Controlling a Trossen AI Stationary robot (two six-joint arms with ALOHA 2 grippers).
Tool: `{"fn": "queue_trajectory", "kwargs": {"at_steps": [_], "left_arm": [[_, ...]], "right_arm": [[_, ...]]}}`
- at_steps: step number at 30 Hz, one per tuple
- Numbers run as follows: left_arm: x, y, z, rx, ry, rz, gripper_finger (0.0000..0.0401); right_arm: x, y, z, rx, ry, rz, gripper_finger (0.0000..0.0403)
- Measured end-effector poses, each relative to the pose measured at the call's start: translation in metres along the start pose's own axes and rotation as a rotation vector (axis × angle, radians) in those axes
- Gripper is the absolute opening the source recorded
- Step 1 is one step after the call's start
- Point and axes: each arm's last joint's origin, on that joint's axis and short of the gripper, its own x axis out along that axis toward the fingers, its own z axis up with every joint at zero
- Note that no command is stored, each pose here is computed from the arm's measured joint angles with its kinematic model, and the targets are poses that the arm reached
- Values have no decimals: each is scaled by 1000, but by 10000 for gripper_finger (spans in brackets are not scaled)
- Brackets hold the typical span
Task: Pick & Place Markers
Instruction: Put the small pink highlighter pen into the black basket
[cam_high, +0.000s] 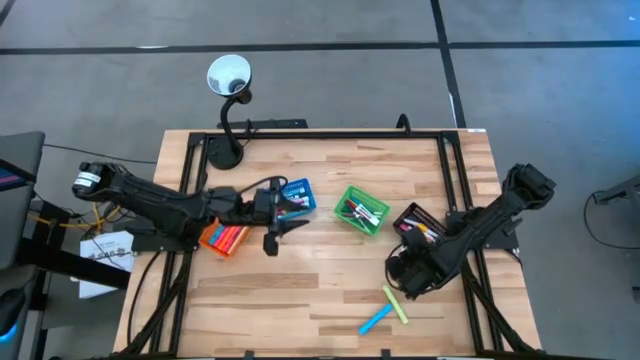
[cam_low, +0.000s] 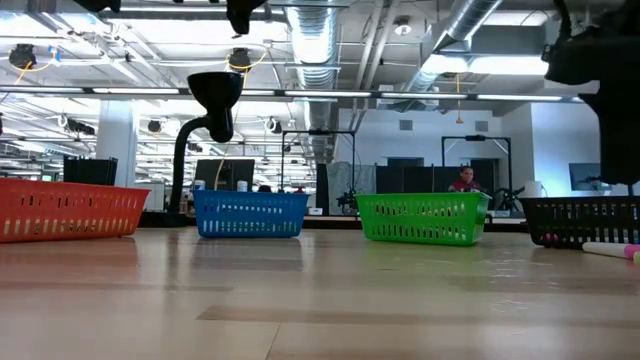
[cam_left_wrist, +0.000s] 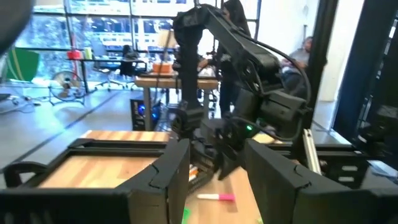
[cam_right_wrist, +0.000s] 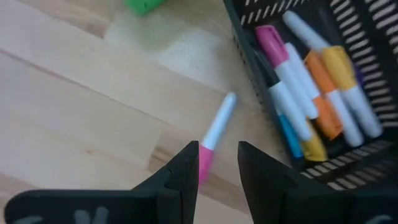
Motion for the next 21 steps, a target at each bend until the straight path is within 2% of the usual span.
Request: {"fn": "queue_trajectory", "kwargs": {"at_steps": [4,8,16,21], "left_arm": [[1,8,2,-1,-19,32,150],[2,14,4,-3,-38,55,150],[2,14,4,-4,-47,55,150],[2,14,5,-7,-49,54,150]], "right_arm": [[1,6,1,87,11,58,102],[4,12,0,93,6,85,102],[27,21,-7,97,95,-36,102],[39,24,2,156,119,-89,102]]}}
